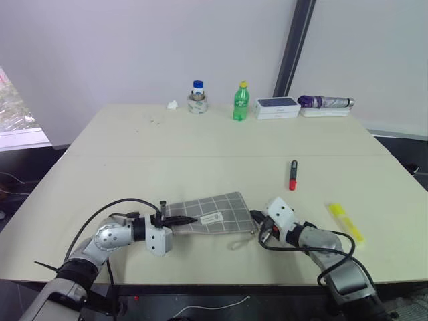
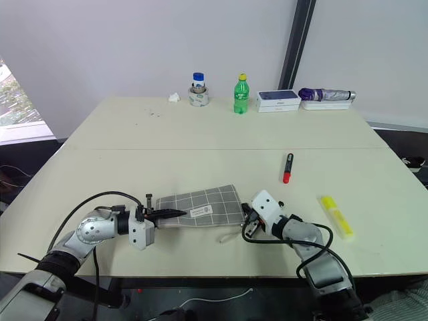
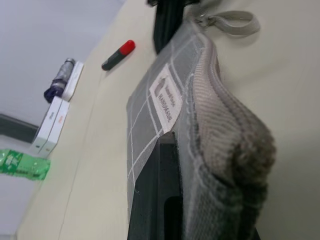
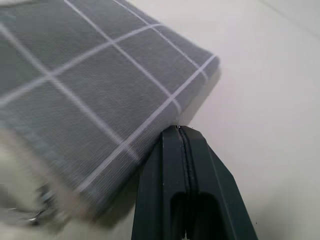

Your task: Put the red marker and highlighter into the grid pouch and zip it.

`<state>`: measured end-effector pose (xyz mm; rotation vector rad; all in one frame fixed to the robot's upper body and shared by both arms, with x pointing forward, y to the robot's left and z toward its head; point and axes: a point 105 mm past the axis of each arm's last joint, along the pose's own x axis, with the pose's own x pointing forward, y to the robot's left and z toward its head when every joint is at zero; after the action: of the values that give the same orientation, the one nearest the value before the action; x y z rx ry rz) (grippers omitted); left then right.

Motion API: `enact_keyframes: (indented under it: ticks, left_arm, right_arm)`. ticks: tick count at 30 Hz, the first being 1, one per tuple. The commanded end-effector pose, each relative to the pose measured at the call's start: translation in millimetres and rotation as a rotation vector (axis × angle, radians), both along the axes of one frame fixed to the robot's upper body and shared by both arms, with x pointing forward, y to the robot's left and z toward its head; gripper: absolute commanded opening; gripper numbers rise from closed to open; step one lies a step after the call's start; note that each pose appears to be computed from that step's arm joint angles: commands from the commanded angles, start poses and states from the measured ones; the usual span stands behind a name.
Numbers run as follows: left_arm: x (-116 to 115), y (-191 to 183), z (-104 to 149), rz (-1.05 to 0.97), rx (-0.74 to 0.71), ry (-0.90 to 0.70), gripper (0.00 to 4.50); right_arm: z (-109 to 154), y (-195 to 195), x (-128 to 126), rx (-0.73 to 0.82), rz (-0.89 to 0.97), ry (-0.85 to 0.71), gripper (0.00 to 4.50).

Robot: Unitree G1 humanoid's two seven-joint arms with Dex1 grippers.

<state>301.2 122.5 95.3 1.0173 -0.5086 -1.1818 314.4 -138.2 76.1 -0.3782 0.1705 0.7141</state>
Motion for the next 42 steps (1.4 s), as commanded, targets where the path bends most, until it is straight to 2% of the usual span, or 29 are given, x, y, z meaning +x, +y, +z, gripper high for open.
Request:
enact_keyframes:
  ticks: [1, 2, 4, 9, 13, 16, 19, 22, 25, 28, 38, 41, 42]
  left_arm:
    - [6, -2, 4, 0.062, -0.086, 0.039, 0.0]
    - [9, -2, 6, 0.08, -0.108, 0.046, 0.0]
    - [15, -2, 11, 0.111, -0.151, 0.062, 0.0]
    - [21, -4, 21, 0.136, -0.2, 0.066, 0.0]
    - [31, -1, 37, 0.177, -0.301, 0.108, 0.0]
    - [32, -4, 40, 0.177, -0.308, 0.081, 0.0]
    - [29, -9, 37, 0.165, -0.298, 0.065, 0.0]
    - [24, -18, 35, 0.126, -0.256, 0.059, 0.0]
    - [21, -23, 38, 0.102, -0.239, 0.039, 0.0]
    - [21, -26, 43, 0.094, -0.242, 0.03, 0.0]
    - [18, -32, 52, 0.071, -0.258, 0.01, 0.0]
    - [19, -32, 53, 0.075, -0.265, 0.017, 0.0]
    - [19, -32, 53, 0.076, -0.266, 0.02, 0.0]
  right_arm:
    - [29, -17, -3, 0.058, -0.004, -0.045, 0.53]
    - [32, -21, -5, 0.069, -0.002, -0.038, 0.86]
    - [36, -29, -6, 0.048, -0.017, -0.057, 1.83]
    - [50, -41, -8, 0.109, -0.056, -0.065, 4.41]
    - [67, -26, -25, 0.294, 0.009, -0.004, 4.46]
    - [77, 3, -33, 0.52, 0.032, 0.049, 4.46]
    - [64, 21, -34, 0.494, 0.012, 0.096, 4.46]
    - [59, 10, -8, 0.545, -0.176, 0.066, 4.46]
    - [53, 4, 0, 0.519, -0.246, 0.052, 4.46]
    - [46, 2, 0, 0.445, -0.249, 0.045, 4.46]
    - [46, 15, 4, 0.485, -0.195, 0.057, 4.46]
    - [43, 15, 7, 0.461, -0.207, 0.063, 3.64]
    - [42, 15, 7, 0.459, -0.205, 0.064, 3.21]
